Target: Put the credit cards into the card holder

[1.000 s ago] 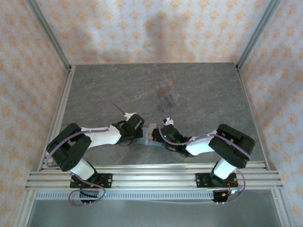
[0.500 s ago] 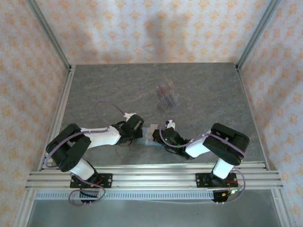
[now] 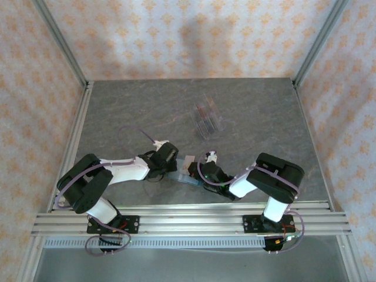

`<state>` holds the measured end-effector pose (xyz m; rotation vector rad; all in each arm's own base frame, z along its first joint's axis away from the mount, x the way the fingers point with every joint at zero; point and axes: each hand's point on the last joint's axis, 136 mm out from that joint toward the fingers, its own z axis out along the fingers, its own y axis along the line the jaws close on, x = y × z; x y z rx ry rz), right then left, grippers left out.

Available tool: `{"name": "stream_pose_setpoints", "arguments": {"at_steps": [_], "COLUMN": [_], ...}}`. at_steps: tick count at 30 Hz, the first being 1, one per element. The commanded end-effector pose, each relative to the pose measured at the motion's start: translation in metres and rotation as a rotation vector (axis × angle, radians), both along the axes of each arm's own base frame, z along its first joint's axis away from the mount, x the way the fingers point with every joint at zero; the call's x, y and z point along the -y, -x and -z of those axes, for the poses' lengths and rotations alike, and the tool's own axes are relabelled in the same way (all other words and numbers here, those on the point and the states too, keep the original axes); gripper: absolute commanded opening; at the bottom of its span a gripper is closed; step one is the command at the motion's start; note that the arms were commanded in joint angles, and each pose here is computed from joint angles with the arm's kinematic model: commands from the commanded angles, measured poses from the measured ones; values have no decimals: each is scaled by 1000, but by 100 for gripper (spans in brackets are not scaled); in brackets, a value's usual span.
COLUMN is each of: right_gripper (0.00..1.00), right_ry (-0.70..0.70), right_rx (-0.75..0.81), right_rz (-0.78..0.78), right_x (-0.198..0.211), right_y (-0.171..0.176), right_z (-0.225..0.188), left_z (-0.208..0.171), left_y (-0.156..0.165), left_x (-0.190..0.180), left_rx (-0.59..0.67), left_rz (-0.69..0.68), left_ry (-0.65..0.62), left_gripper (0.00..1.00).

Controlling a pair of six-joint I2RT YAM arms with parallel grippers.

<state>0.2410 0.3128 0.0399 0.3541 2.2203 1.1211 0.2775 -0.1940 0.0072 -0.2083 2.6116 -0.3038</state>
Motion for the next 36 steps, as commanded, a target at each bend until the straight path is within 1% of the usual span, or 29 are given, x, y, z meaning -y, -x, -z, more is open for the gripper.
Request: {"name": "stream_pose_setpoints", "arguments": {"at_steps": [1, 8, 12, 15, 19, 25, 30, 36], "right_gripper": [0, 0, 0, 0, 0, 0, 0, 0], "right_ry": [50, 46, 54, 34, 29, 15, 10, 13], "right_rx": [-38, -60, -59, -91, -111, -147, -183, -213], "right_rz": [-71, -88, -90, -120, -102, -107, -82, -88], "right_x": [-10, -12, -14, -22, -17, -20, -8, -2], "right_y": [21, 29, 29, 33, 34, 37, 43, 52], "right_z": [14, 18, 18, 19, 28, 35, 40, 44], "left_z": [65, 67, 66, 66, 68, 69, 70, 70], "left_y": [88, 89, 88, 88, 89, 92, 93, 93], "left_x": [-14, -15, -16, -16, -18, -22, -24, -24], "left_rx": [-366, -366, -364, -362, -366, -366, -366, -366], "left_rz": [91, 89, 85, 80, 72, 60, 55, 56], "left_ry": [-59, -63, -62, -62, -64, -71, -75, -77], "left_gripper": [20, 20, 20, 20, 20, 20, 20, 20]}}
